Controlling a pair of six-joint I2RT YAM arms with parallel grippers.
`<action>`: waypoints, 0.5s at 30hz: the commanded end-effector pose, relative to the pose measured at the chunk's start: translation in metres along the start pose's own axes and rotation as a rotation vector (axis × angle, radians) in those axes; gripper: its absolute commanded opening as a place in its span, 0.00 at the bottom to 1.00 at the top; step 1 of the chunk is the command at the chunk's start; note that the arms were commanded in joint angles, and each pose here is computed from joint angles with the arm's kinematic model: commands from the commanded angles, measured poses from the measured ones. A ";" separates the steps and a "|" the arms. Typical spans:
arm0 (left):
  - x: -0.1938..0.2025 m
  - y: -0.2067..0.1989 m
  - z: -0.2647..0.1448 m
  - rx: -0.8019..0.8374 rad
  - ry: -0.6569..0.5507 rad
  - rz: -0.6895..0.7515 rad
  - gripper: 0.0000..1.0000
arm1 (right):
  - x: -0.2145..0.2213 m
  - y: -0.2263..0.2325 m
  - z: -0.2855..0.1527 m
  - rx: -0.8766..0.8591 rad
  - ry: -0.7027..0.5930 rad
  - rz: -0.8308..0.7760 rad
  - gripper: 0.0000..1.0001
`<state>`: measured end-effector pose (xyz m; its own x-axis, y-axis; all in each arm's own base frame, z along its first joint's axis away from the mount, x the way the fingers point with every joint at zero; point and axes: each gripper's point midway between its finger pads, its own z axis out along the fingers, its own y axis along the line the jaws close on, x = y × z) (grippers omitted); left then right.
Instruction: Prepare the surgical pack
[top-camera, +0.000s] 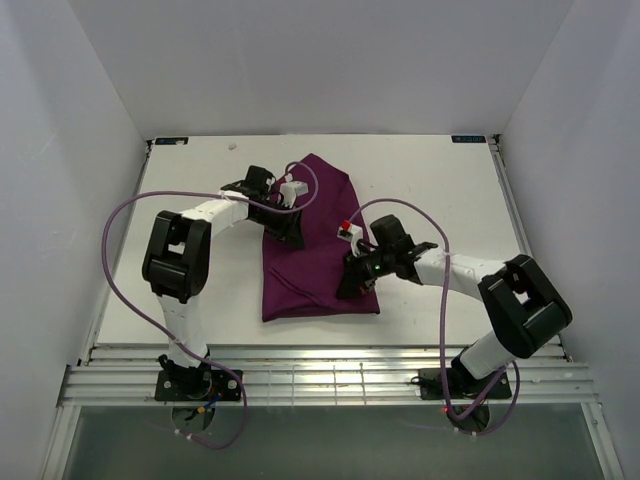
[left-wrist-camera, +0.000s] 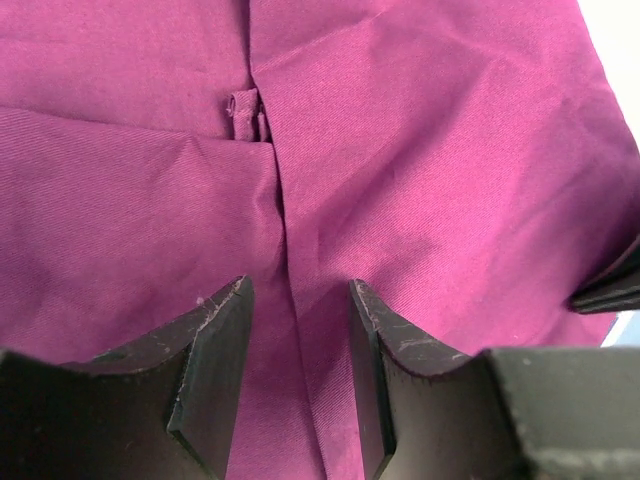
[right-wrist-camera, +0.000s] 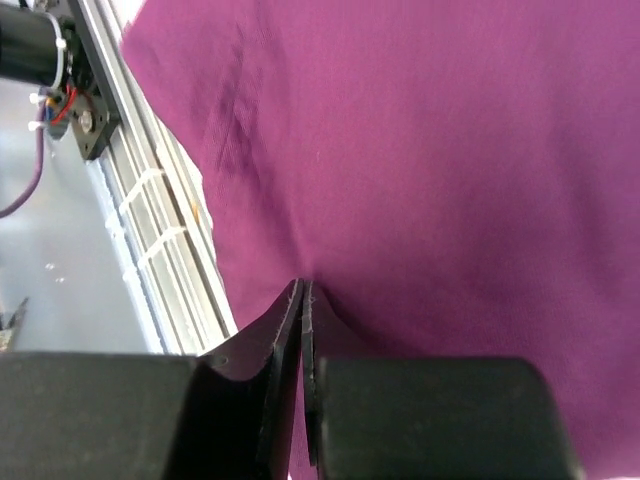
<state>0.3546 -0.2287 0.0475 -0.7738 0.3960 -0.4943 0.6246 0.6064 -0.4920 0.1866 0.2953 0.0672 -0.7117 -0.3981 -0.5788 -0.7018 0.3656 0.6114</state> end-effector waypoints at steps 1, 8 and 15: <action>-0.029 -0.015 -0.024 -0.022 -0.075 0.075 0.53 | -0.047 0.014 -0.019 0.041 -0.089 -0.141 0.08; -0.059 -0.009 -0.052 -0.106 -0.143 0.081 0.54 | -0.141 0.007 -0.067 0.141 -0.314 -0.138 0.11; -0.080 0.056 -0.096 -0.358 -0.262 -0.095 0.59 | -0.194 -0.113 -0.114 0.451 -0.468 0.195 0.33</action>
<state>0.4083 -0.1915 0.0910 -0.7824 0.2637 -0.5642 0.5318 0.7543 -0.3850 0.3687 0.2622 0.1952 -0.6270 -0.0291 -0.7785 -0.6211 0.6218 0.4770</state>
